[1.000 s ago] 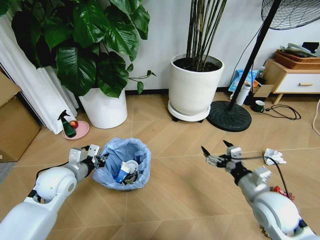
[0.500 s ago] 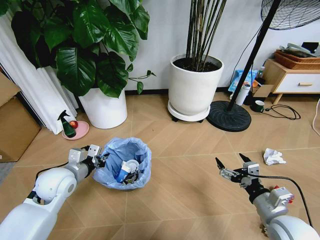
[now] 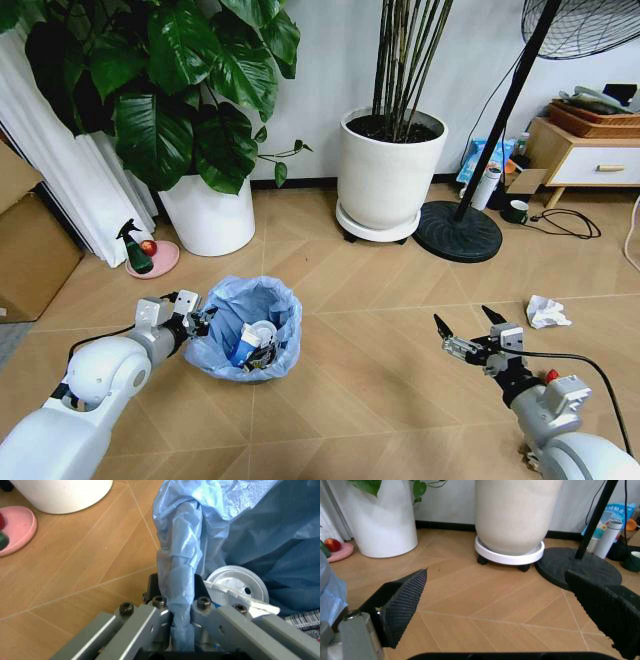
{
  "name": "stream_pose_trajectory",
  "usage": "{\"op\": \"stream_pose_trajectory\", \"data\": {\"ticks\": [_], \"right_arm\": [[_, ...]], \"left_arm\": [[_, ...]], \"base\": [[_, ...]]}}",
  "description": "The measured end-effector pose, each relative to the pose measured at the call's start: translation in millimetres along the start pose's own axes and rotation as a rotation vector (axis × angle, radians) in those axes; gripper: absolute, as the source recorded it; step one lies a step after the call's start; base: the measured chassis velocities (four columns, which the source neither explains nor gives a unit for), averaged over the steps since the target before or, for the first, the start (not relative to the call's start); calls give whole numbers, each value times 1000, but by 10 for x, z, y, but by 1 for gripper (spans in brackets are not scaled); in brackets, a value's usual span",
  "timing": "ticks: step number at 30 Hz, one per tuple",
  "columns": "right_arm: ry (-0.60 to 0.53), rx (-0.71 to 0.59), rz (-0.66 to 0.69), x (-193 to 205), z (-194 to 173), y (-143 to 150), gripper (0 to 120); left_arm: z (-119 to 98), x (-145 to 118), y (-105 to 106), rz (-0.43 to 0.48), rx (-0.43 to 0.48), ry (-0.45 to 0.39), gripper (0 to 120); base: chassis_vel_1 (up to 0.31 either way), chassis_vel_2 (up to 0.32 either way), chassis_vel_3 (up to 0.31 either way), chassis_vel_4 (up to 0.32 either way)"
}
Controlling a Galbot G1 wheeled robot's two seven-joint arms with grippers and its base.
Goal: Pick up the trash bin and place the garbage on the floor into it.
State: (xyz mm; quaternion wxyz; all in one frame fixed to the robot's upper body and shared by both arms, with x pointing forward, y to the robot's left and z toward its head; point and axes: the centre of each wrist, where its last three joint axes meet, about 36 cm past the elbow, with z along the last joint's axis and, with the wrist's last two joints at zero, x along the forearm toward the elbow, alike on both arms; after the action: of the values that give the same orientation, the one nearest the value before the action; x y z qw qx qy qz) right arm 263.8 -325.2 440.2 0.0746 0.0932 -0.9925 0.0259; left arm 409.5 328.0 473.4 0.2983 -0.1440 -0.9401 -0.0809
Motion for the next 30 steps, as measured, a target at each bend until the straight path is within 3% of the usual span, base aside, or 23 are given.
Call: {"op": "stream_pose_trajectory", "data": {"ticks": [30], "right_arm": [[23, -6, -1, 86, 200, 15, 100]], "left_arm": [[36, 15, -72, 8, -7, 4, 0]], "base": [[31, -74, -19, 71]]}}
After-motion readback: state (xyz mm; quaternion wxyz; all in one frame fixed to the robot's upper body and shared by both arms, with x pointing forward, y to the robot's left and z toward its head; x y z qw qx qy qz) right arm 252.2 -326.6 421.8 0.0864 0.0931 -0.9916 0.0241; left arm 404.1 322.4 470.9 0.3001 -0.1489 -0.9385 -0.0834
